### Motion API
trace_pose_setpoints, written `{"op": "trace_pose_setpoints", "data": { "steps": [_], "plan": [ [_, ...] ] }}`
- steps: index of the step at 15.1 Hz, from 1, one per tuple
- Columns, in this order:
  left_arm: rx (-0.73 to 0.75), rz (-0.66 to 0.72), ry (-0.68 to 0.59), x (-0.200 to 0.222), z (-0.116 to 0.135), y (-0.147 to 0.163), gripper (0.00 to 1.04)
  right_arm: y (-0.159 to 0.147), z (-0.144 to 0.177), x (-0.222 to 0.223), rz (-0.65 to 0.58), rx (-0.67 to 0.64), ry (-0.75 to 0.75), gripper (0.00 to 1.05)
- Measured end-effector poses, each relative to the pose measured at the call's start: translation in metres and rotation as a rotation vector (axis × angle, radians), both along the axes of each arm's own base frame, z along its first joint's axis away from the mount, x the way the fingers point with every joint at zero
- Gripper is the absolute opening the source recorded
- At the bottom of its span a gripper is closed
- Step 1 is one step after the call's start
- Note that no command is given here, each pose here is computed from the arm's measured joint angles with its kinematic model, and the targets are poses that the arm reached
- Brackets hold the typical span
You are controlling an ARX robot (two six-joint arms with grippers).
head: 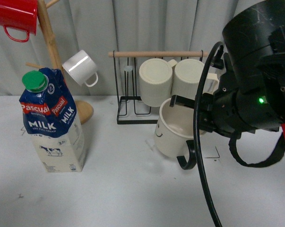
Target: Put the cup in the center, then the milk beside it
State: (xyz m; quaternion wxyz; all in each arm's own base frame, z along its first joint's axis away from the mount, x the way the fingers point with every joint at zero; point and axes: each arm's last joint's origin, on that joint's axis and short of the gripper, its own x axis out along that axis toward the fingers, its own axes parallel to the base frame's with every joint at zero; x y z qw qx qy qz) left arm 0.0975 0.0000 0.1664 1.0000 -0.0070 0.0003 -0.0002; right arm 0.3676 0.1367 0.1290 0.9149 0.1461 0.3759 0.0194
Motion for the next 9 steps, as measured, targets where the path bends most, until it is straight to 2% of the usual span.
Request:
{"op": "trace_pose_setpoints", "data": {
  "steps": [2, 4, 9],
  "plan": [
    [0.000, 0.000, 0.000, 0.000, 0.000, 0.000, 0.98, 0.010, -0.002, 0.010, -0.016, -0.018, 0.040, 0.03],
    [0.000, 0.000, 0.000, 0.000, 0.000, 0.000, 0.98, 0.033, -0.001, 0.013, 0.014, -0.042, 0.113, 0.03],
    [0.000, 0.000, 0.000, 0.000, 0.000, 0.000, 0.98, 0.034, -0.012, 0.014, 0.015, -0.067, 0.165, 0.03]
  ]
}}
